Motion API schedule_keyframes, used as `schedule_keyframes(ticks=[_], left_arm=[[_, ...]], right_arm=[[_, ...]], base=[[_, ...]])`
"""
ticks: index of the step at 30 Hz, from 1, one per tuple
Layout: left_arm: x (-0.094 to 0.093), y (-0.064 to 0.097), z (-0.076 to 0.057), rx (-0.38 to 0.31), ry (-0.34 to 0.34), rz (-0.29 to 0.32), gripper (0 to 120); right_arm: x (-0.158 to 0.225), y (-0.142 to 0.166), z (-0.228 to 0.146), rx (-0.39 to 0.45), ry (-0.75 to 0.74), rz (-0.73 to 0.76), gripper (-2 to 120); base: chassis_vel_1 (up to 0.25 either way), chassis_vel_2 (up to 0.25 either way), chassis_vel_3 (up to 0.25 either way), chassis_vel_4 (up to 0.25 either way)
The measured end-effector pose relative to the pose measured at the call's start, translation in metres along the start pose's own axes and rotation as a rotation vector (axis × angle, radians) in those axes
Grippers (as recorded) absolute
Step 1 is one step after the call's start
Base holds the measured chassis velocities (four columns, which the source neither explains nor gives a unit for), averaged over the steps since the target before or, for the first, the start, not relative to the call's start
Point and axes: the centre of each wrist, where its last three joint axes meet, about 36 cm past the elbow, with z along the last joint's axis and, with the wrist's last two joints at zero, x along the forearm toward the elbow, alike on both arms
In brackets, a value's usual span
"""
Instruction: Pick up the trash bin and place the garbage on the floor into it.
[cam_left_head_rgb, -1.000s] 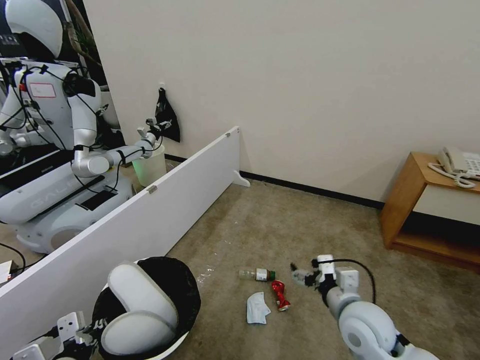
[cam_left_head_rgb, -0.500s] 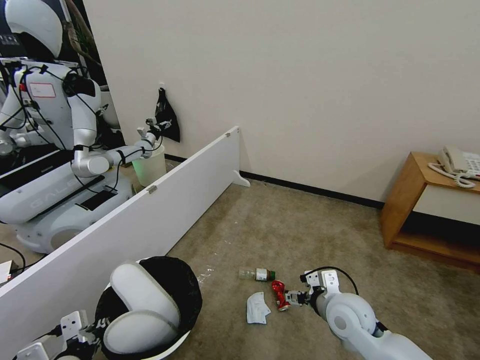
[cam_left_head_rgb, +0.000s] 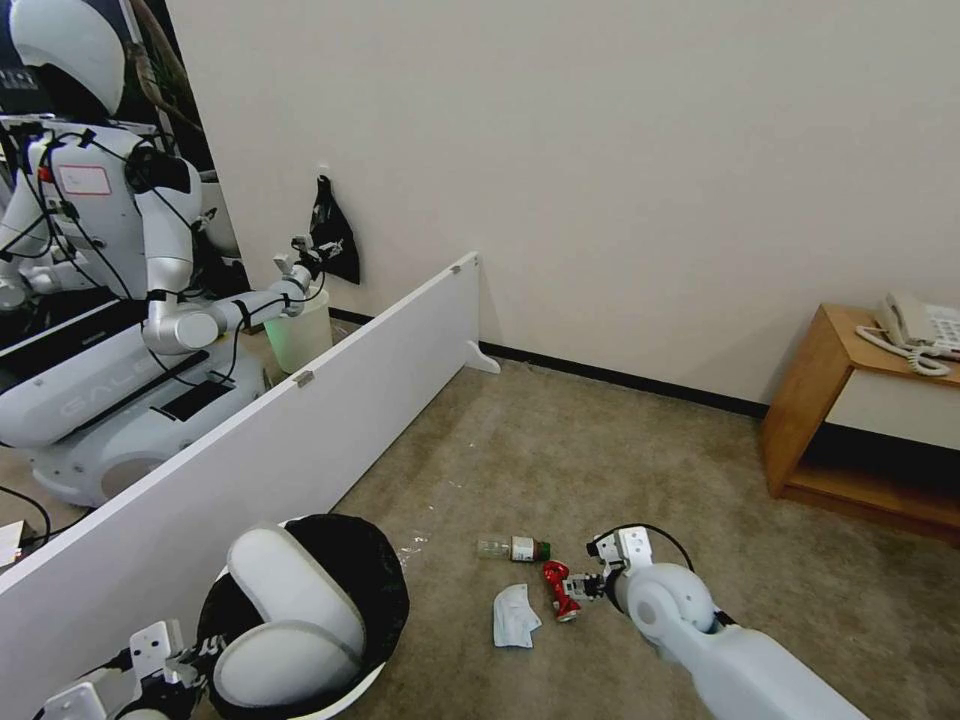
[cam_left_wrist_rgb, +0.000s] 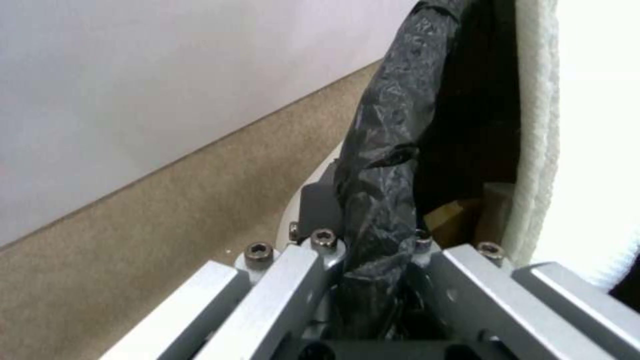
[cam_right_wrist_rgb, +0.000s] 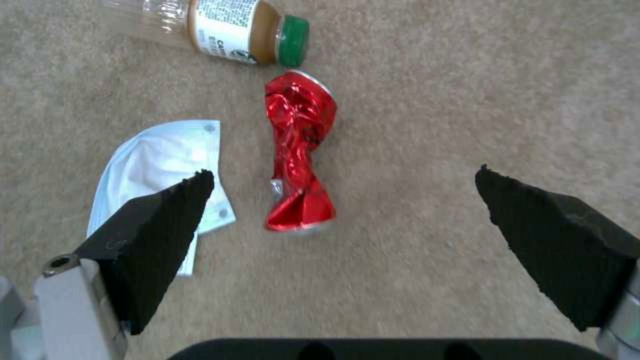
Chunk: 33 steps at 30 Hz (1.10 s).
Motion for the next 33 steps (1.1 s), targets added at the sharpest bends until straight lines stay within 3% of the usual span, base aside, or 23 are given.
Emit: schedule_keyframes(ticks=[16,33], left_arm=[[-0.003,0.005,0.004,0.006,0.011,-0.011,2],[-0.005,0.007,0.008,0.008,0.017,-0.015,2]], right_arm=[[-0.067,0.05,0.002,-0.002,0.015,-0.042,100],[-0.111,0.042,0.028,0.029,0.059,0.007,96]], base=[[0.0,0.0,0.0,0.0],[0.0,0.0,0.0,0.0]])
